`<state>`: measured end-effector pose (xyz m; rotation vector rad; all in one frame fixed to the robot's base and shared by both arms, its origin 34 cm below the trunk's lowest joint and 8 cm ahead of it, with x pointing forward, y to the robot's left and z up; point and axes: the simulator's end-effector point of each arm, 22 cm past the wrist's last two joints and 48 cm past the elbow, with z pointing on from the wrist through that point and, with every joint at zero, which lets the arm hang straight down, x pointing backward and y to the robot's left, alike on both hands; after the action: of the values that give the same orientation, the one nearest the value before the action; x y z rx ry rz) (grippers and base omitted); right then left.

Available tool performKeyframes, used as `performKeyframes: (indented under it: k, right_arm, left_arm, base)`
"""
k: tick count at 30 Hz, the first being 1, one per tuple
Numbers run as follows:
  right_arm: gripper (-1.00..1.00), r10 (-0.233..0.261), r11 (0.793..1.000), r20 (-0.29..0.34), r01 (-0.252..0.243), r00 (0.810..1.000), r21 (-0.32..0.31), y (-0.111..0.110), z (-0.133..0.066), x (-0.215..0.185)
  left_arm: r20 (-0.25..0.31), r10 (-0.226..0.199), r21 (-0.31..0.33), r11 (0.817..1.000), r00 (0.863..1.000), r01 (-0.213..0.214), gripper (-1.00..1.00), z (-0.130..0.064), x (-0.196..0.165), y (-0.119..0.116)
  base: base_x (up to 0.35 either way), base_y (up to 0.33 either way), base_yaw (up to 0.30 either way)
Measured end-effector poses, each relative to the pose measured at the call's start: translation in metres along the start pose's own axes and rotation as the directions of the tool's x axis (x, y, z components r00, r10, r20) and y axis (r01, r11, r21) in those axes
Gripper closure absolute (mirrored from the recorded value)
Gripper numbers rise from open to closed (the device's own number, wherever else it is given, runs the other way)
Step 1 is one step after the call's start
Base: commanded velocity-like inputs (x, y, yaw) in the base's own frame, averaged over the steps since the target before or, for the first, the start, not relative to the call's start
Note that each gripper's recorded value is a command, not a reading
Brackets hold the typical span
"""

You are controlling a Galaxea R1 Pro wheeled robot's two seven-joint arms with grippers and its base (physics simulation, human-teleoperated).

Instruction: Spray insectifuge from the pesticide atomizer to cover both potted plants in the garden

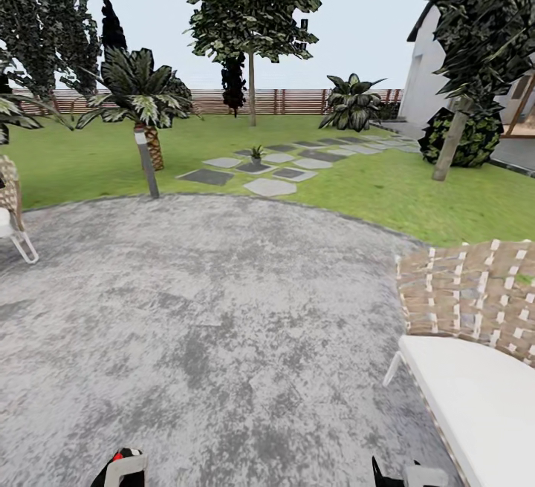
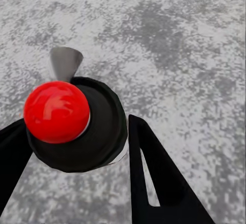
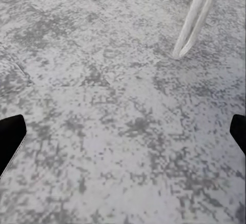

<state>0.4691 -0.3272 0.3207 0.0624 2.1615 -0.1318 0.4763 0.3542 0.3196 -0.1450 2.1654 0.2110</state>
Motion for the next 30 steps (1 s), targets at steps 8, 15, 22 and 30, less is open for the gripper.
performKeyframes:
  k: [8, 15, 22, 30]
  right_arm:
    - [-1.0, 0.0, 1.0, 0.0, 0.0, 1.0, 0.0, 0.0, 0.0, 0.0]
    - [-1.0, 0.0, 1.0, 0.0, 0.0, 1.0, 0.0, 0.0, 0.0, 0.0]
    - [-1.0, 0.001, 1.0, 0.0, -0.001, 1.0, 0.0, 0.0004, 0.0, 0.0]
    - [-1.0, 0.0, 1.0, 0.0, 0.0, 1.0, 0.0, 0.0003, 0.0, 0.0]
  left_arm:
    - [0.0, 0.0, 0.0, 1.0, 1.0, 0.0, 1.0, 0.0, 0.0, 0.0]
    - [0.0, 0.0, 0.0, 1.0, 1.0, 0.0, 1.0, 0.0, 0.0, 0.0]
    - [0.0, 0.0, 0.0, 1.0, 1.0, 0.0, 1.0, 0.0, 0.0, 0.0]
    - [0.0, 0.0, 0.0, 1.0, 1.0, 0.0, 1.0, 0.0, 0.0, 0.0]
  base:
    - [0.339, 0.0, 0.0]
    - [0.339, 0.0, 0.0]
    - [0.339, 0.0, 0.0]
    - [0.339, 0.0, 0.0]
